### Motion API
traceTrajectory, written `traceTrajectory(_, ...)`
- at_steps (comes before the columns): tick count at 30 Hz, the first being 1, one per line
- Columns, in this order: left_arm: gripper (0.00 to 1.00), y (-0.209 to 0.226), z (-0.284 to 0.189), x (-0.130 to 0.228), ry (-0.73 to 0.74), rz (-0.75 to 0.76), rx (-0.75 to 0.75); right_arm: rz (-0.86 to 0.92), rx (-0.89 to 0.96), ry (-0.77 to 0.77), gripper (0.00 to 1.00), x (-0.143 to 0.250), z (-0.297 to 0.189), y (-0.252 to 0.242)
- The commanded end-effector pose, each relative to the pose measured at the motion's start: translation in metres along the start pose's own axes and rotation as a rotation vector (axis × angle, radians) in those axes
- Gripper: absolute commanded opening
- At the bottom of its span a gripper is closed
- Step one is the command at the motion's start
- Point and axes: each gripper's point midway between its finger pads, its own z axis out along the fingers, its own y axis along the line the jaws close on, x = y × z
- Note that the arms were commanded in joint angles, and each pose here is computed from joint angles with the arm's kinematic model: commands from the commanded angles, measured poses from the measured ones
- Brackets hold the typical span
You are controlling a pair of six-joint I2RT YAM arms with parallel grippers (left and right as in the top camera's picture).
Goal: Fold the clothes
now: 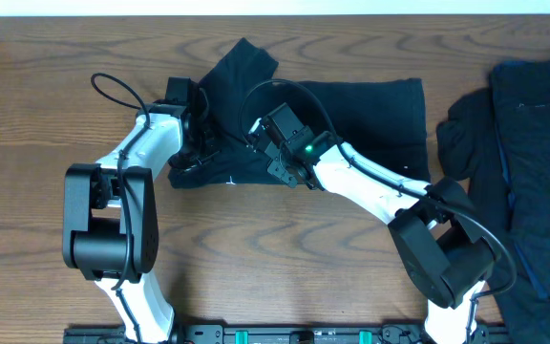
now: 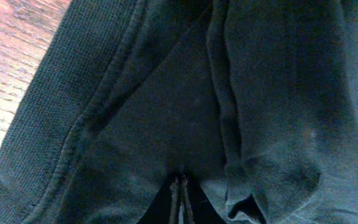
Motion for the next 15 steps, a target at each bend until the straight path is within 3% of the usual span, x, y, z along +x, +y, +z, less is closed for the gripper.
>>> traceTrajectory(1,0.06,0.024,0.025,0.005,0.036,-0.031,-0.084,-0.011,-0.004,-0.006,0.38,-0.002,0.002,-0.001)
traceTrajectory(15,0.06,0.024,0.025,0.005,0.036,-0.031,-0.084,-0.111,0.051,0.020,0.38,0.002,0.020,-0.005)
